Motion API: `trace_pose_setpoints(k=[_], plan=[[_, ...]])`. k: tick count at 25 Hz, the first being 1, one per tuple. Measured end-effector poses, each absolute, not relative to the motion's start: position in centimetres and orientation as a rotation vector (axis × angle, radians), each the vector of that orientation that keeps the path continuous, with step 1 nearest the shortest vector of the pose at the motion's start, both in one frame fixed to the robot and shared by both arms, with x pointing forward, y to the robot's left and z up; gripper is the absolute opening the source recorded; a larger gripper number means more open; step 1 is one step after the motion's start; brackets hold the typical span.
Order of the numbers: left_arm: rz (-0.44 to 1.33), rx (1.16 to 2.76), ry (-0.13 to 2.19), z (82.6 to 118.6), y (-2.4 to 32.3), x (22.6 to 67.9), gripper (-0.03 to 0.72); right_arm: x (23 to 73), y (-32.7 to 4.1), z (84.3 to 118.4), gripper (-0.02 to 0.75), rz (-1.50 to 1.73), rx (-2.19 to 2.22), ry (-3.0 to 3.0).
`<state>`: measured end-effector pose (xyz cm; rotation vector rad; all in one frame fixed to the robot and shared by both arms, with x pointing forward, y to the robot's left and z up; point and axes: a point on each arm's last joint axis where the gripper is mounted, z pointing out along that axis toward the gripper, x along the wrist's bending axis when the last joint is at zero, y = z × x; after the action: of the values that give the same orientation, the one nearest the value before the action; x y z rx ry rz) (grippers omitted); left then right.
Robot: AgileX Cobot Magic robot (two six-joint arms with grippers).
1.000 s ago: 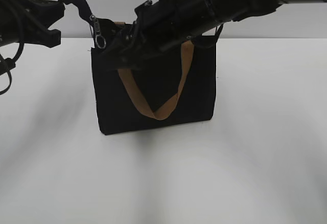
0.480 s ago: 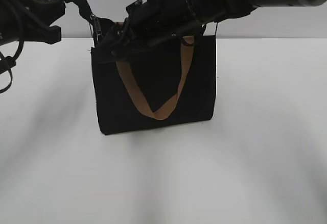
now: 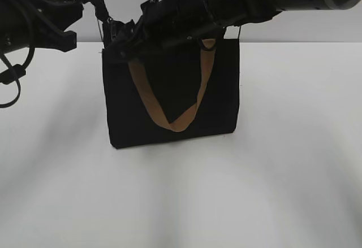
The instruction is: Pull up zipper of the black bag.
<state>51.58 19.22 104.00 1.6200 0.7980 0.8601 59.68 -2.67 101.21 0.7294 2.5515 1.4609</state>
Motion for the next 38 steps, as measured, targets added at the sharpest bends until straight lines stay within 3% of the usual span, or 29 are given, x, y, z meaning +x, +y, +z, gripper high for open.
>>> trace_pose_setpoints(k=[9, 20, 29, 38], plan=[[0.86, 1.621, 0.797, 104.0, 19.2, 51.6, 0.013, 60.0, -2.7, 101.4, 0.207, 1.475, 0.779, 2.507], [0.861, 1.602, 0.781, 104.2, 19.1, 51.6, 0.013, 60.0, -2.7, 101.4, 0.258, 1.474, 0.78, 2.506], [0.86, 1.602, 0.781, 104.2, 19.1, 51.6, 0.013, 60.0, -2.8, 101.3, 0.013, 1.457, 0.76, 2.513], [0.847, 1.728, 0.894, 102.8, 19.7, 51.6, 0.013, 59.7, -3.1, 101.7, -0.015, 1.391, 0.739, 2.538]])
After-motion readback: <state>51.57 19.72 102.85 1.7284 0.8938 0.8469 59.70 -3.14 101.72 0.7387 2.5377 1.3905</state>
